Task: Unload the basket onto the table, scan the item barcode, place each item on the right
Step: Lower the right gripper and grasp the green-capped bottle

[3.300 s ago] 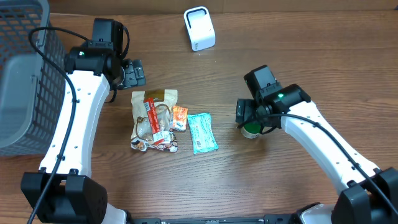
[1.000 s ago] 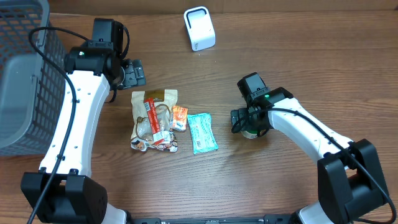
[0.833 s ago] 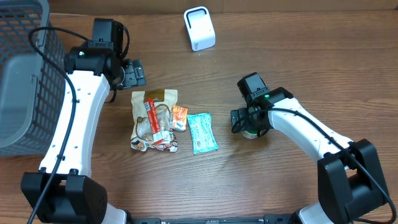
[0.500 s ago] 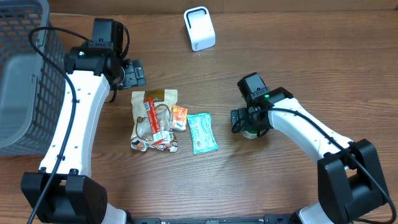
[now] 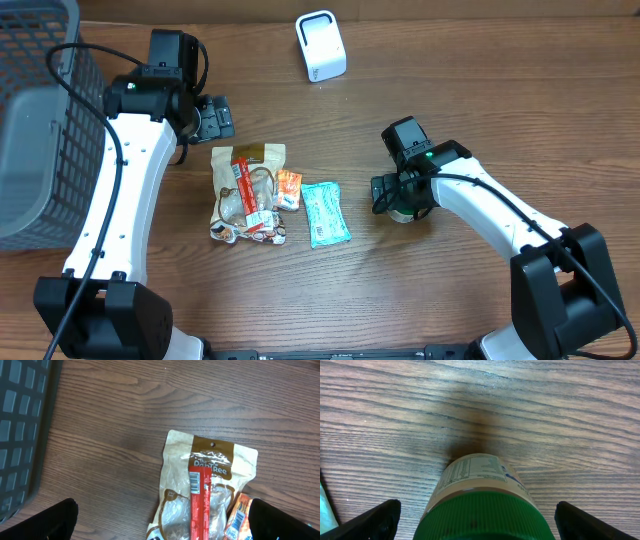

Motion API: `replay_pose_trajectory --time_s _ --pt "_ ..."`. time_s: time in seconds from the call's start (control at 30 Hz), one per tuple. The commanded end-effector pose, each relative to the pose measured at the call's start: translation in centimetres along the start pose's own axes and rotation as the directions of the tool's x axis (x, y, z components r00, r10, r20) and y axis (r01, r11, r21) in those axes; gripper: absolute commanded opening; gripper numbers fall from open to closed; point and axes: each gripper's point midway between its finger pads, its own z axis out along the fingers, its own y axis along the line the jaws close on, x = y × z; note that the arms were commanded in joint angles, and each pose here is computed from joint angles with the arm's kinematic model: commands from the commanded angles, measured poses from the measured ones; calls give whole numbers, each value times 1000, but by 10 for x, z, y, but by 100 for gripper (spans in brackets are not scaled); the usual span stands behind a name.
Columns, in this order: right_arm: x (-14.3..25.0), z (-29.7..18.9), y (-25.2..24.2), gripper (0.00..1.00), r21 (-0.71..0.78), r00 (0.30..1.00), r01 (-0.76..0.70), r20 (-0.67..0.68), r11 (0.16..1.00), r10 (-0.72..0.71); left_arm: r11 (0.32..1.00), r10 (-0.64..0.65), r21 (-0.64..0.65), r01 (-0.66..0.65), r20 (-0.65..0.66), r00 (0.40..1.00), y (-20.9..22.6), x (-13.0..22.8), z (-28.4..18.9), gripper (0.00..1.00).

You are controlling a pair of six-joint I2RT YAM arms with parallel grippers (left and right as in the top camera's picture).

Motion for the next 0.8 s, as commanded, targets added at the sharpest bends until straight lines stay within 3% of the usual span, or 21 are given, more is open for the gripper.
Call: replay_pose_trajectory --time_s 0.0,0.77 --pt "2 2 1 100 4 1000 6 -4 1000 -6 1000 -9 0 9 30 1000 -1 -5 -9 100" --pt "-31 0 11 100 -38 992 -4 129 999 9 1000 -9 0 9 30 1000 -1 -5 -9 100"
